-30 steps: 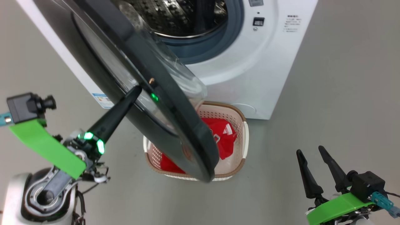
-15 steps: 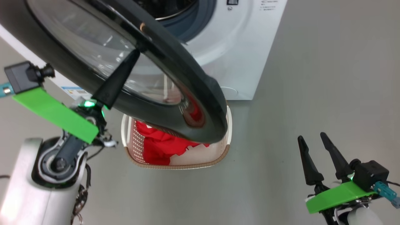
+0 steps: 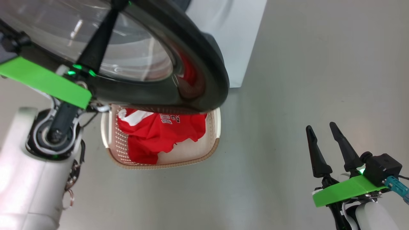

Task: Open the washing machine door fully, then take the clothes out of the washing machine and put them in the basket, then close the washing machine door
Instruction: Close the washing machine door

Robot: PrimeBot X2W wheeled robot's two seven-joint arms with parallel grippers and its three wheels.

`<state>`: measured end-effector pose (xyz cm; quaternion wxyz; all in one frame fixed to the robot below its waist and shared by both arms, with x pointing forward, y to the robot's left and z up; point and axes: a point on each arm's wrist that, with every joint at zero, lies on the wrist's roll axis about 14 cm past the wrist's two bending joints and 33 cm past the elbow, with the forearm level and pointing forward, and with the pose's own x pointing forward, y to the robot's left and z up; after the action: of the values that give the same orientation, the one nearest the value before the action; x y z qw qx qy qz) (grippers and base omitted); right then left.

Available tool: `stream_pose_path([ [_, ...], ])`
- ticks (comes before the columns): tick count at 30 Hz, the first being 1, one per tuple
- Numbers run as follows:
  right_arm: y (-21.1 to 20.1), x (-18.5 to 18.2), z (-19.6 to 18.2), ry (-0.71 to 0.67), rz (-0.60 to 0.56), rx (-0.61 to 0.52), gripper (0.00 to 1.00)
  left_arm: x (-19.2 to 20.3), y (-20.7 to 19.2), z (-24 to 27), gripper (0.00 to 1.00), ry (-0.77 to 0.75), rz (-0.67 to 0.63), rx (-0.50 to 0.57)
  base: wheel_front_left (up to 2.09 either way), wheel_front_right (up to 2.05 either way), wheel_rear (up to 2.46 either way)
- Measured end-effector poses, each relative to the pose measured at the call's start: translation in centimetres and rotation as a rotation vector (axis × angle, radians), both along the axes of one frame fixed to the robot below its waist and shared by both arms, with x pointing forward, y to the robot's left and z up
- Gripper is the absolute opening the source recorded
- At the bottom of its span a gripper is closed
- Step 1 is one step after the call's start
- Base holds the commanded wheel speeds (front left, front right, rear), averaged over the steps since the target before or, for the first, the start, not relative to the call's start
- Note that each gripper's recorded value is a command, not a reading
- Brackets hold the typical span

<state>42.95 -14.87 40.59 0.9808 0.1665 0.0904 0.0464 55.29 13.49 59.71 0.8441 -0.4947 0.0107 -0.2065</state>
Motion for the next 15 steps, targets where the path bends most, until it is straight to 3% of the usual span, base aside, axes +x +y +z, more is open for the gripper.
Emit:
stream_pose_path([
  [15,-1.8,-0.7,0.1,0.006,-0.062,-0.005,1.0,2.5,-0.3,-0.5,0.0,-0.009,0.052,0.007,0.0,0.0,0.0],
])
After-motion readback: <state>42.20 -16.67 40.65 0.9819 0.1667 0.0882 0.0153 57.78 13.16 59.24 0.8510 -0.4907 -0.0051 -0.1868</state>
